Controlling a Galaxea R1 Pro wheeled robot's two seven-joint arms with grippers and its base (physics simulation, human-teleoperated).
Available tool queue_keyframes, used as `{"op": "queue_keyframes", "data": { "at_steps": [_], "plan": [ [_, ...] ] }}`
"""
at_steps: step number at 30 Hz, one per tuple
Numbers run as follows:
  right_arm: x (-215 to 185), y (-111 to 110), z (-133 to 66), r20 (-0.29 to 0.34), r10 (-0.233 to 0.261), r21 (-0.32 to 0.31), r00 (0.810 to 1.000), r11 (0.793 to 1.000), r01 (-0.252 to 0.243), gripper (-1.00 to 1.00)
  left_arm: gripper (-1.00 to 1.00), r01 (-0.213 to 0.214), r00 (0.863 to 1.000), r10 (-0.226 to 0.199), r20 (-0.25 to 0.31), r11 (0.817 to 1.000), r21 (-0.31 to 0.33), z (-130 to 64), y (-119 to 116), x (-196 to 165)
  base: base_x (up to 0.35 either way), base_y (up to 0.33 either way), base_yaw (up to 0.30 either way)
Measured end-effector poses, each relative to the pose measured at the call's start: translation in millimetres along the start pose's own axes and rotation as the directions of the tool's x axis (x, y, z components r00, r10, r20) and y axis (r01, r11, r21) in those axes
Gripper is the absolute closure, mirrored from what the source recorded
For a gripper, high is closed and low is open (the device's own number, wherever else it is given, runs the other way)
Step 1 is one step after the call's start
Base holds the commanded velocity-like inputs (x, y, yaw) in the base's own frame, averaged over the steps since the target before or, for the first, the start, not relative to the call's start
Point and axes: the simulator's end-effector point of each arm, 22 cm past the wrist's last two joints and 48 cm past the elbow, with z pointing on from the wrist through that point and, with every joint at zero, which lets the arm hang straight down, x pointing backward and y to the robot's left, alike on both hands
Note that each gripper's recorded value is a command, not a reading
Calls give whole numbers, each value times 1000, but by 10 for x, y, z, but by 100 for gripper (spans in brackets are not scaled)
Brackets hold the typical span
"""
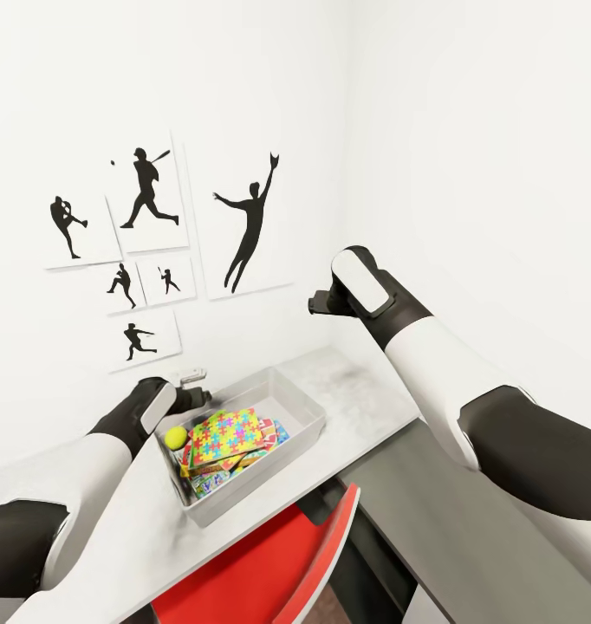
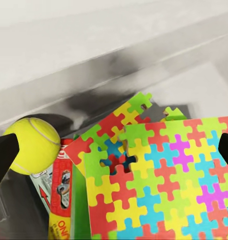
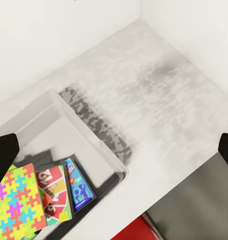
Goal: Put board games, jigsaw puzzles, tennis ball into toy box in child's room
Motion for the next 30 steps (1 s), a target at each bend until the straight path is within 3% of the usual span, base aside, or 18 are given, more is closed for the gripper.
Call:
{"op": "queue_keyframes", "data": {
  "at_steps": [9,14,23,30],
  "plan": [
    [-37,5,-80,12,0,-1,1000,1000,0,-100,-100,-1,999,1,-40,1000,0,-81,47,25,0,0,0],
    [-64,8,-137,20,1,-2,1000,1000,0,-100,-100,-9,998,10,-55,1000,21,-224,-7,-74,0,0,0],
    [-111,14,-234,35,2,-3,999,1000,-1,-100,-100,76,996,-73,-59,996,53,-449,122,-289,-28,0,0],
    [-120,16,-259,39,1,-3,999,1000,-1,-100,-100,93,994,-89,-62,994,58,-480,141,-305,-152,28,0]
  ]
}}
